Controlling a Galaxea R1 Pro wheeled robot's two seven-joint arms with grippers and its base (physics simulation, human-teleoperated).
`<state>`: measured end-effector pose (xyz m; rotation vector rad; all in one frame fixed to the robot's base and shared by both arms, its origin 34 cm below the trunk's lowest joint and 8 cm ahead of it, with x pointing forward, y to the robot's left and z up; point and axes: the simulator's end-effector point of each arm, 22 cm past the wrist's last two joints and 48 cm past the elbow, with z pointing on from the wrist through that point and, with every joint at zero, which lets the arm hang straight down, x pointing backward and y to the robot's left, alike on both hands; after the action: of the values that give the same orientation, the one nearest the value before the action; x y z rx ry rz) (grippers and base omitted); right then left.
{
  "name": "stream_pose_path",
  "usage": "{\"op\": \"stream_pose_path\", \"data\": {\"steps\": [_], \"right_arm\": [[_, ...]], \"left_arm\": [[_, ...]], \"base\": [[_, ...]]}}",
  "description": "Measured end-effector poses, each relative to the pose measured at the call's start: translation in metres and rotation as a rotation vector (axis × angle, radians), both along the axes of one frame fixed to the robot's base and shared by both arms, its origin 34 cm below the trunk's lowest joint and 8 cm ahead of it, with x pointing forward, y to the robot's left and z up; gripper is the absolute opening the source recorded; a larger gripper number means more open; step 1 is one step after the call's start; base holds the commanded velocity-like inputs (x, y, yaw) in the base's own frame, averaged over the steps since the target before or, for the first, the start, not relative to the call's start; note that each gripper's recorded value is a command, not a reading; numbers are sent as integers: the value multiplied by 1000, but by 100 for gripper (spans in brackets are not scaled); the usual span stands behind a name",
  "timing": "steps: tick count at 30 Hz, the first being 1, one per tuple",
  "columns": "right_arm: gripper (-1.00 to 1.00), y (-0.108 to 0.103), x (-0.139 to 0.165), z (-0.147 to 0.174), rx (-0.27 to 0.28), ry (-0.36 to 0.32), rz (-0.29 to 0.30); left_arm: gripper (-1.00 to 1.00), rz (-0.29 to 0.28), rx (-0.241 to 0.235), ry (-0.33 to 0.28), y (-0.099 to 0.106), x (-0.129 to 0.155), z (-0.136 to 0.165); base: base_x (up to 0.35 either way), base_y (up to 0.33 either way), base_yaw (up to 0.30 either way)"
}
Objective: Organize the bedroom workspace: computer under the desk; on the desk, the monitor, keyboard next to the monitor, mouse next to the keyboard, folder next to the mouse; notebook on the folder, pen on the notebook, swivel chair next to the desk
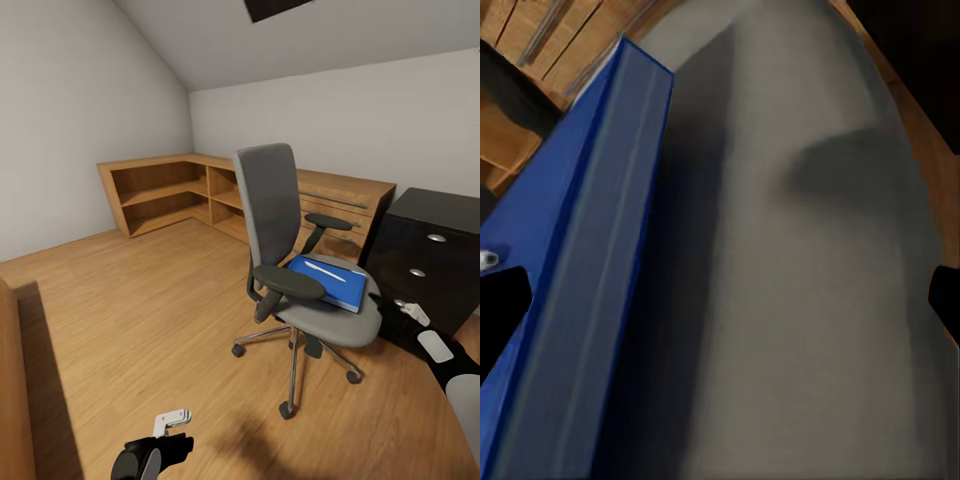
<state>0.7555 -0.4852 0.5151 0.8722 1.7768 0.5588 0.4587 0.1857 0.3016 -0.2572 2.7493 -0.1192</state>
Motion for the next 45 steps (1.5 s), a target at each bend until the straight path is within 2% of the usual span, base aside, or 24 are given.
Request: {"op": "stream_pose_path", "data": {"steps": [4,18,33,45], "right_arm": [[100,0,0,12,0,-17,0],[100,0,0,12,-1,-17,0],[100,-1,0,11,-1,-15,0],[100,1,0,10,2,-13,3]], "left_arm": [[100,0,0,-16,0,3,7],[100,0,-1,-16,0,3,7],[100,-1,-1,-15,0,3,6],[100,1,-2,-16,0,3,6]], "base": [[0,0,0],[-5,0,0],[-250,0,0],[-75,0,0]]}}
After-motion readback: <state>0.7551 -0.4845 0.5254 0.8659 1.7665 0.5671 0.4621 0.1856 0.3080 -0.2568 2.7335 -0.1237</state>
